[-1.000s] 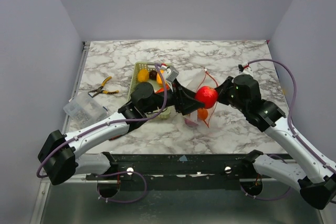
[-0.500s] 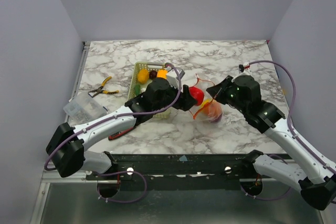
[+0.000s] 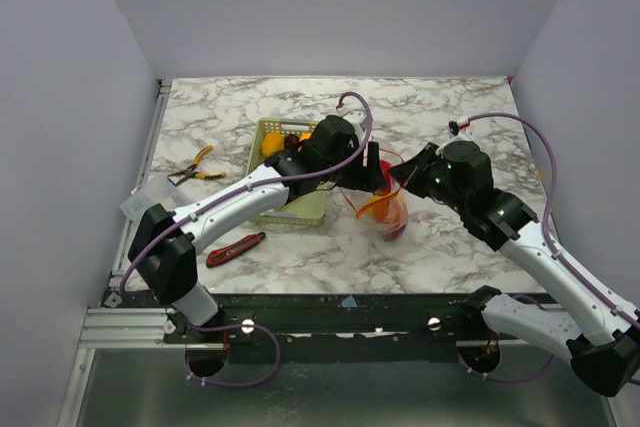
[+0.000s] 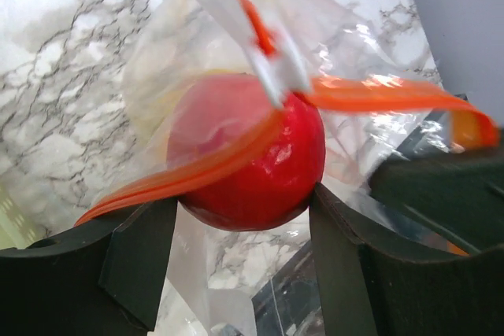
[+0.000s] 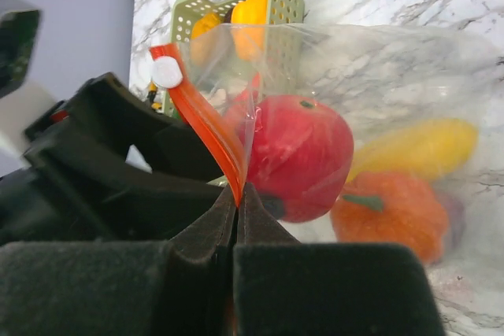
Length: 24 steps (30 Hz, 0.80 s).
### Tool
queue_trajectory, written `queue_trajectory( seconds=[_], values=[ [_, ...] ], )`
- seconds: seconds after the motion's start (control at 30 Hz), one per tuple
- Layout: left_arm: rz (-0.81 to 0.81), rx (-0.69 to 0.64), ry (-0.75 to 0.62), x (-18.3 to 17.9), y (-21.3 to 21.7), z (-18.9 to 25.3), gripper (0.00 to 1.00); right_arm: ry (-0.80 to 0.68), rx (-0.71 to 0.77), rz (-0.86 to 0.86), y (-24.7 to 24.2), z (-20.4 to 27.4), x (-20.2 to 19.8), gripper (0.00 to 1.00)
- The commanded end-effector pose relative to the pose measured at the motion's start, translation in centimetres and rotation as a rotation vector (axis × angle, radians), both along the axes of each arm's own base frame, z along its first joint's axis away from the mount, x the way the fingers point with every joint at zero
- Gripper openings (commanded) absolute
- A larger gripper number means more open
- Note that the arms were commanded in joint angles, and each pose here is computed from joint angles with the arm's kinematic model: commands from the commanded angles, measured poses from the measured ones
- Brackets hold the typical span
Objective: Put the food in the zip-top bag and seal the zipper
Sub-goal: Place the fake fruit in the zipper food storage bag.
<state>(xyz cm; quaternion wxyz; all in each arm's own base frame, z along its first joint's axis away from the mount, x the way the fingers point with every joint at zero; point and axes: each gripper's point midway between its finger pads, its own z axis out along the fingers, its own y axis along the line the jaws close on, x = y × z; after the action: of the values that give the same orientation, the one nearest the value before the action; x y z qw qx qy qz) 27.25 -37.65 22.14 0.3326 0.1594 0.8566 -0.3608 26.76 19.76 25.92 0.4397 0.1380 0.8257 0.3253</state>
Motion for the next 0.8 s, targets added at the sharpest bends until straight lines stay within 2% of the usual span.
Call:
queue_trajectory(
  seconds=[0.0, 0.1, 0.33, 0.63, 0.77],
  values=[
    [0.059, -0.025, 0.137, 0.7, 0.2, -1.0, 0.33, -0.041, 0.061, 0.048, 1.4, 2.1, 0.0, 0.01],
    [0.053, -0.046, 0.141, 1.0, -0.3, -0.7, 0.5, -0.039, 0.052, 0.037, 1.1, 1.9, 0.1, 0.01],
    [0.04, -0.048, 0.119, 0.8, 0.9, 0.8, 0.72, -0.045, 0.007, -0.009, -0.2, 1.3, 0.1, 0.01],
    [-0.022, -0.081, 0.033, -0.3, 2.9, 4.5, 0.73, -0.046, -0.025, -0.026, -0.8, 0.9, 0.1, 0.01],
    [0.02, -0.054, -0.028, 0.1, 5.1, 4.8, 0.65, -0.045, -0.031, -0.04, -1.2, 0.8, 0.0, 0.0]
  ],
)
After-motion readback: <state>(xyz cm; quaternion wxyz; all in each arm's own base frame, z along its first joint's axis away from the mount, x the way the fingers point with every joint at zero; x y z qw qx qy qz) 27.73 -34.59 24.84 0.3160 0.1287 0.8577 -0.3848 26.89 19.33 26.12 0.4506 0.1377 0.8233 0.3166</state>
